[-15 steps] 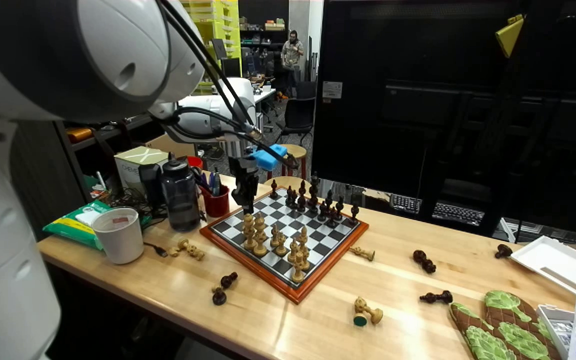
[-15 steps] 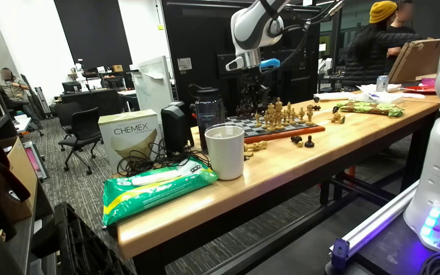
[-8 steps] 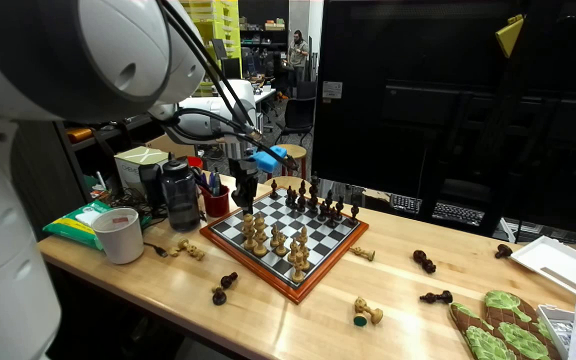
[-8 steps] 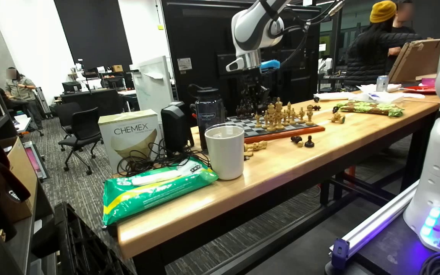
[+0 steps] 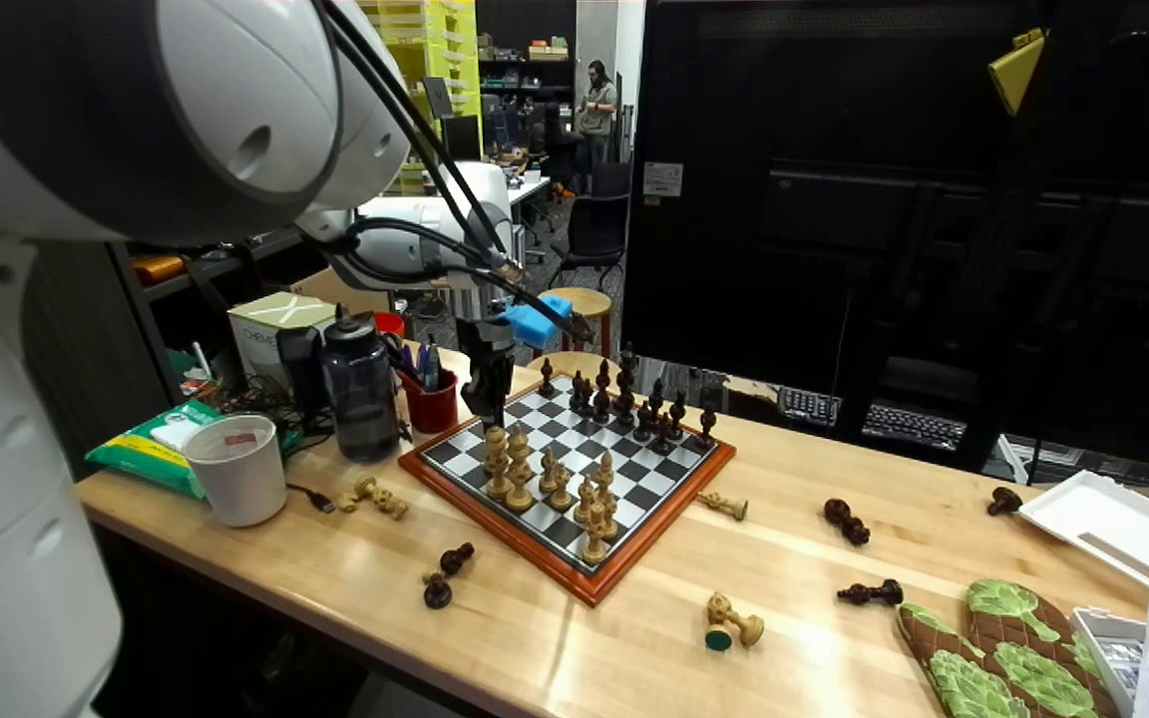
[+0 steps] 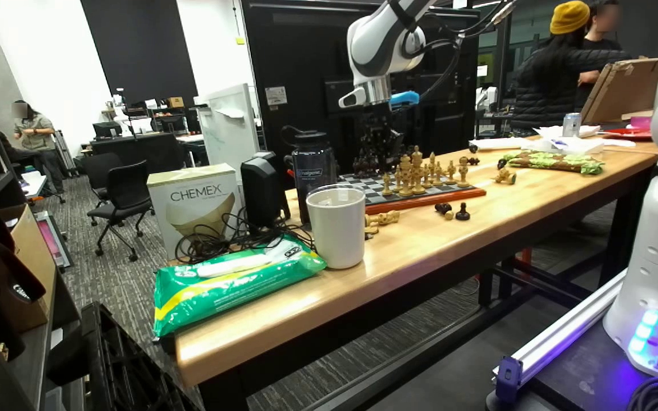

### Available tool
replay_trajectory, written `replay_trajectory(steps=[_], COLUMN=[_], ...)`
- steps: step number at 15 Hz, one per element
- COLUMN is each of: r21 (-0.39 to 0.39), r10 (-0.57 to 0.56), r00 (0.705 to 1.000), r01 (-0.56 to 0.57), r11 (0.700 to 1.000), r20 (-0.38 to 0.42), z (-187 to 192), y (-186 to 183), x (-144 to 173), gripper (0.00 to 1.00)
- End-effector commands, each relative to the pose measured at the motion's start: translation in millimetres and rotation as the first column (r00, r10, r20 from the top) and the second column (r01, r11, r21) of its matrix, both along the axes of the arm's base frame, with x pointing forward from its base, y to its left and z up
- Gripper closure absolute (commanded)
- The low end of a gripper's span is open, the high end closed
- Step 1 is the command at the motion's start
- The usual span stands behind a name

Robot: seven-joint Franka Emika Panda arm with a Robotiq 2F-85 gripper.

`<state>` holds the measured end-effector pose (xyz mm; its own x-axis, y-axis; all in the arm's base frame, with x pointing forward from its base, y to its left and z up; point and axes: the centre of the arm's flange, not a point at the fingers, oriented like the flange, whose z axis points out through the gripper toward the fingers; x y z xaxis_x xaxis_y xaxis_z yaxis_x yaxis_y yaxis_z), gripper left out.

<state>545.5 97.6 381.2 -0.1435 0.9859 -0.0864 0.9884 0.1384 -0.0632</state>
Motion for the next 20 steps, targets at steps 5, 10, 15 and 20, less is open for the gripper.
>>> replay_trajectory(steps=[5, 10, 15, 20], r21=[0.007, 0.002, 0.000, 0.007], r10=[0.022, 0.016, 0.012, 0.026], r00=[1.000, 1.000, 1.000, 0.999], r01=[-0.023, -0.016, -0.012, -0.026], r11=[1.000, 1.000, 1.000, 1.000], r20=[0.012, 0.007, -0.008, -0.034], z=[4, 13, 21, 34], y=[0, 3, 5, 3], x=[-6, -6, -5, -6], gripper=[0.25, 0.00, 0.00, 0.00])
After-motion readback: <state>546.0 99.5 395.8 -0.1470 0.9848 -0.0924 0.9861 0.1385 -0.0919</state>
